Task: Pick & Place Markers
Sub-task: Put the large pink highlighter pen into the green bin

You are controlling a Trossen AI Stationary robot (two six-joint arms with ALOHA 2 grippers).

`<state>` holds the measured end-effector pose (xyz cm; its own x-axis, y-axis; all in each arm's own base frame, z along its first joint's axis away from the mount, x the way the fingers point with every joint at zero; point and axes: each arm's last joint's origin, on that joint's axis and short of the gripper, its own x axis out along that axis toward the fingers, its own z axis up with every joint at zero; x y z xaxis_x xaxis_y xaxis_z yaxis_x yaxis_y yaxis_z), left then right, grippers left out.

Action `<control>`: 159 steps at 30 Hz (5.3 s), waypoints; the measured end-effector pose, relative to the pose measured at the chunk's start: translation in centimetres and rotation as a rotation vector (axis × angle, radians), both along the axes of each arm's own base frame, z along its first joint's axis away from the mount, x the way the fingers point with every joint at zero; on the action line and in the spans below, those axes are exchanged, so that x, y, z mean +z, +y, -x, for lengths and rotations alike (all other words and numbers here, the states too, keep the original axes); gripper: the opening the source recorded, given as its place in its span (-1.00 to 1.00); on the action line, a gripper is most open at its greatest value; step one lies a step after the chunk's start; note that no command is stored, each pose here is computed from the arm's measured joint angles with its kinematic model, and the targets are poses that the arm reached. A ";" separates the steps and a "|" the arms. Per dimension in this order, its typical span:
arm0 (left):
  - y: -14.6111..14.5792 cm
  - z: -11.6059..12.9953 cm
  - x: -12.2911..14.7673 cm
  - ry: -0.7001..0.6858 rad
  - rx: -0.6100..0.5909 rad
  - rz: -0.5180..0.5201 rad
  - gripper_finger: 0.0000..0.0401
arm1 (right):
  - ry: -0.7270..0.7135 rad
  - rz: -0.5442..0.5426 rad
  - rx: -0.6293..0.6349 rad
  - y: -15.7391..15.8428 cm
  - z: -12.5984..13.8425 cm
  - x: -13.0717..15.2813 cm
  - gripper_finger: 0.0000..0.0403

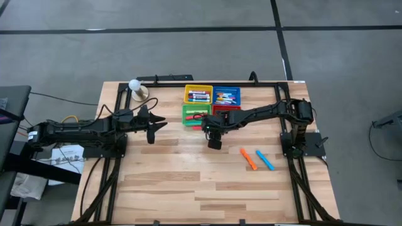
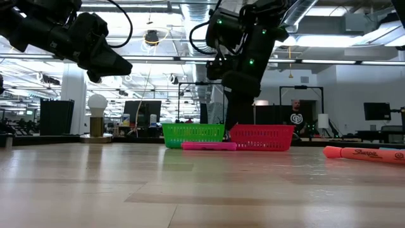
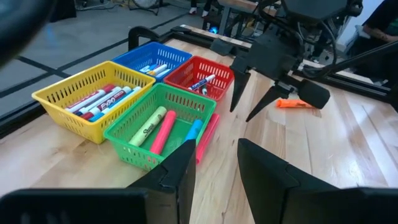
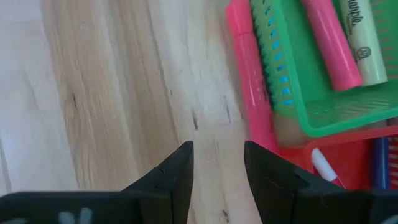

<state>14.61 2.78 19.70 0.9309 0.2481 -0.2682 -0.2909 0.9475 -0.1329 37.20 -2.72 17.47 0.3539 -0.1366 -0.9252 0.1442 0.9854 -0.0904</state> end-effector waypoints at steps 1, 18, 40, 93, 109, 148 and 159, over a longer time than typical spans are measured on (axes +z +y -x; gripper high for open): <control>0.0 0.0 0.0 0.000 0.000 0.000 -0.41 | 0.000 -0.002 0.004 -0.1 0.0 0.0 -0.33; 0.0 0.0 0.0 0.000 0.000 0.000 -0.41 | -0.021 -0.030 -0.012 -1.2 -0.1 0.1 -0.32; 0.0 0.0 0.1 -0.008 0.000 -0.001 -0.41 | -0.026 -0.045 -0.025 -0.1 -0.2 0.1 -0.31; 0.0 -0.2 0.2 -0.020 -0.002 -0.012 -0.41 | 0.121 0.032 -0.061 -2.5 -2.0 -2.5 -0.30; 0.0 -0.2 0.2 -0.023 -0.002 -0.012 -0.41 | 0.131 -0.036 -0.044 -1.3 -1.5 -3.6 -0.28; 0.2 -0.4 0.8 -0.084 0.045 -0.033 -0.41 | -0.017 -0.467 -0.184 3.4 -8.0 -0.7 -0.28; 0.3 -0.9 0.4 -0.062 0.049 -0.031 -0.41 | 0.006 -0.337 -0.176 4.8 -10.6 -2.6 -0.31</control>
<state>15.51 3.10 20.06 0.9319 0.3013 -0.2019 -0.3293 0.9362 -0.1228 47.83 2.10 14.90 0.3471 0.1177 -0.9304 0.3146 0.9200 0.2338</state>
